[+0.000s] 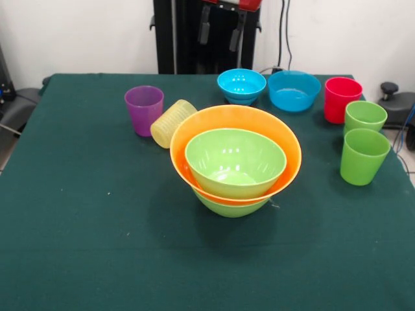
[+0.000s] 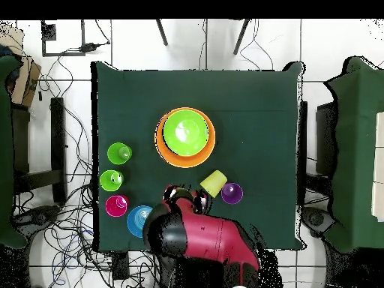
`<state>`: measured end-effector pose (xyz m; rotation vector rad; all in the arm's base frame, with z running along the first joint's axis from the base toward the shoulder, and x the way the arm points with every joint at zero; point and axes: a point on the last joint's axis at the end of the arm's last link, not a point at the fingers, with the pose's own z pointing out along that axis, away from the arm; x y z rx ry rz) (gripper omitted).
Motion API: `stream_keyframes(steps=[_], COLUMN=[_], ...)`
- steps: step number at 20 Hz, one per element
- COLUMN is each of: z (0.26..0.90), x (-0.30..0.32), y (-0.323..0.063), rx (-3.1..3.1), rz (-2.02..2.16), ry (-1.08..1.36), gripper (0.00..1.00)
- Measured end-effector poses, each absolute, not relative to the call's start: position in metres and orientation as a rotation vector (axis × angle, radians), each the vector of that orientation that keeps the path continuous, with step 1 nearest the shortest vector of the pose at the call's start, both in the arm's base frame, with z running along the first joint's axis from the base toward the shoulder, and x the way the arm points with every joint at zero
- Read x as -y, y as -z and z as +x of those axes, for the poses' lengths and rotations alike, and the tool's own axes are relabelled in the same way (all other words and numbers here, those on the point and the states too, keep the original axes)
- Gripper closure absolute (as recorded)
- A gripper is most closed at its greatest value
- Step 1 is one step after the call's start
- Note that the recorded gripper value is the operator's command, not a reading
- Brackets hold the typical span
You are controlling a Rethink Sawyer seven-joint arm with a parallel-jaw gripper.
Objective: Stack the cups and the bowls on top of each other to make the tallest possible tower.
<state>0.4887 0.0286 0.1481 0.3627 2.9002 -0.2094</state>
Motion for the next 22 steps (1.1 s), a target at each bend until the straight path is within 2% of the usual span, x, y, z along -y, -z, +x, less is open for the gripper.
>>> stream_keyframes(steps=[9, 22], z=[0.456, 0.442], x=[-0.075, -0.117], y=[-0.132, -0.109], rx=[-2.854, -2.831], rz=[0.283, 0.318], ry=[0.166, 0.118], gripper=[0.0, 0.0])
